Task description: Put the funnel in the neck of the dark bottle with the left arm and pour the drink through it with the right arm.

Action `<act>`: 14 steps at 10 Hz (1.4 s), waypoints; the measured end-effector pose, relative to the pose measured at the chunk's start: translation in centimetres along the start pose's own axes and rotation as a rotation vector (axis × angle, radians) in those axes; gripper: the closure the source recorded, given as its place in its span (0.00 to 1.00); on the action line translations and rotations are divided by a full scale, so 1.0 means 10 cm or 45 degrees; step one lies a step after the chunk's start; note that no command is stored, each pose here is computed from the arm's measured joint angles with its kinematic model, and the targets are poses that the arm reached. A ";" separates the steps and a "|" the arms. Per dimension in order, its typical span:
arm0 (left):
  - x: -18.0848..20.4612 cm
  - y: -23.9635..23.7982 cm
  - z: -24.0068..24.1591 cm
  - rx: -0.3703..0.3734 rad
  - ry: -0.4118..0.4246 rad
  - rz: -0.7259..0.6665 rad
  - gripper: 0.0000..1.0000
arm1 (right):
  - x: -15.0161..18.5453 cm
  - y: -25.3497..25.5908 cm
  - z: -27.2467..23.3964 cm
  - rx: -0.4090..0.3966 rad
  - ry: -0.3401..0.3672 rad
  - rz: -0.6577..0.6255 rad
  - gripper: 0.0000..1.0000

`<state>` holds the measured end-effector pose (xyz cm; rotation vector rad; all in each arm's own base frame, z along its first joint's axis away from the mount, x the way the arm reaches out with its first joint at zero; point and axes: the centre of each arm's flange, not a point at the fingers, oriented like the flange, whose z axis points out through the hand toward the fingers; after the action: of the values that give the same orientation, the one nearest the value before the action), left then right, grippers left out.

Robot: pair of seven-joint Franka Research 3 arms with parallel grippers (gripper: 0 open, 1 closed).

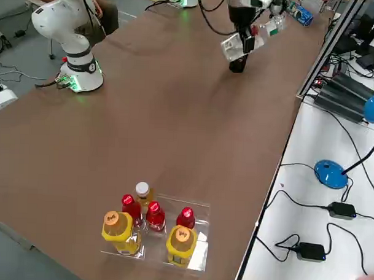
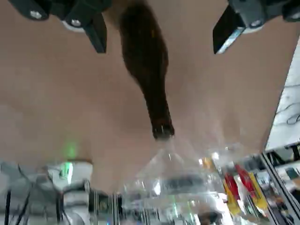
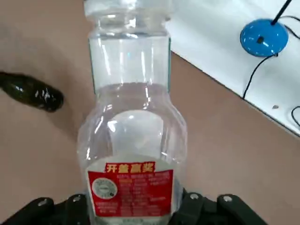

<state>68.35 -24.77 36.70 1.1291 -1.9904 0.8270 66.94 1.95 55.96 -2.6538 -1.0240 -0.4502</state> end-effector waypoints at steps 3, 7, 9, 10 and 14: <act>0.02 0.15 -0.99 0.000 -0.403 -0.050 0.00 | -0.72 0.55 0.30 0.112 0.157 -0.214 0.47; 0.34 0.31 -1.50 0.070 -0.609 -0.578 0.00 | -1.85 0.91 0.88 0.199 0.410 -0.500 0.47; 0.91 0.39 -1.77 0.169 -0.747 -0.807 0.00 | -2.35 0.87 1.27 0.199 0.529 -0.630 0.47; 1.14 0.49 -1.85 0.200 -0.807 -0.971 0.00 | -2.53 0.80 1.45 0.192 0.599 -0.692 0.47; 1.48 0.94 -2.35 0.318 -0.973 -1.486 0.00 | -3.04 0.41 2.28 0.290 0.884 -0.918 0.47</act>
<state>60.34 -8.91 59.99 2.6177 -1.2726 -0.0252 52.72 -11.41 23.09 -1.6345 -1.6005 -1.1949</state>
